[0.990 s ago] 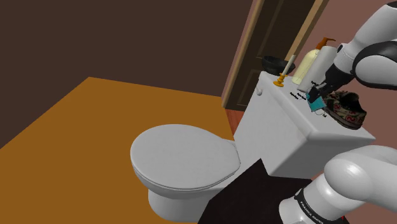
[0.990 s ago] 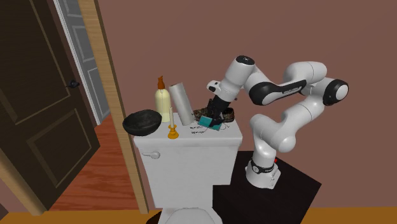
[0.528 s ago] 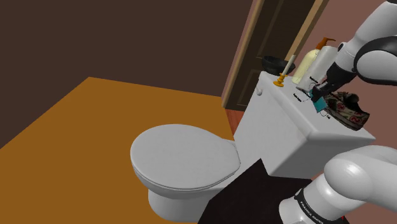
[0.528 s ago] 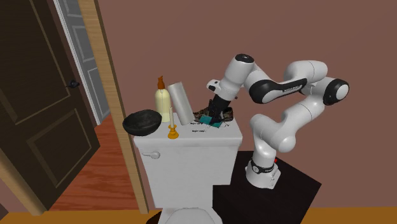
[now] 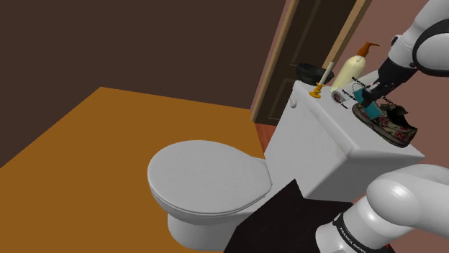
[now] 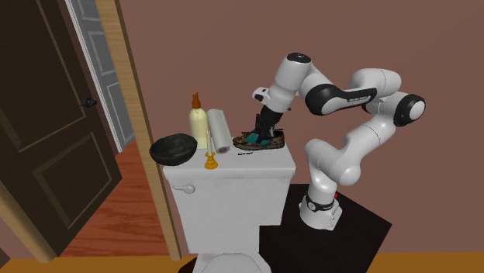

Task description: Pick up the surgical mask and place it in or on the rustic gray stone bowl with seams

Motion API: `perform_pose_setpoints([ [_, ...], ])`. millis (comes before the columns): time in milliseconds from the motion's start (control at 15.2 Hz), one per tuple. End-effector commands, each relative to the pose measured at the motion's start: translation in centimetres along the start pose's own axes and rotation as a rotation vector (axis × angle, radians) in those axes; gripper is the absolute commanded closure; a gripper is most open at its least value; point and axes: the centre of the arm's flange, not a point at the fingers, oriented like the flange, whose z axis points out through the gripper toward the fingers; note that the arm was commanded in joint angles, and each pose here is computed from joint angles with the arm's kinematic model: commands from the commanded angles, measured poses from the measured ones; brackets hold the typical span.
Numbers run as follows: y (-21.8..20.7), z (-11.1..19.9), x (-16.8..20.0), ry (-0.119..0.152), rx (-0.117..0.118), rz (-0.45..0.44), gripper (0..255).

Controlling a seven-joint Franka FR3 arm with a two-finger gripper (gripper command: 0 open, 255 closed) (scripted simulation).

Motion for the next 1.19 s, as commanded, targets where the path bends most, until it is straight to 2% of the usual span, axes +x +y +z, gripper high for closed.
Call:
perform_pose_setpoints([
  [0,0.3,-1.0,0.2,0.0,0.0,0.0,255],
  [1122,3.1,-9.2,2.0,0.0,0.0,0.0,255],
])
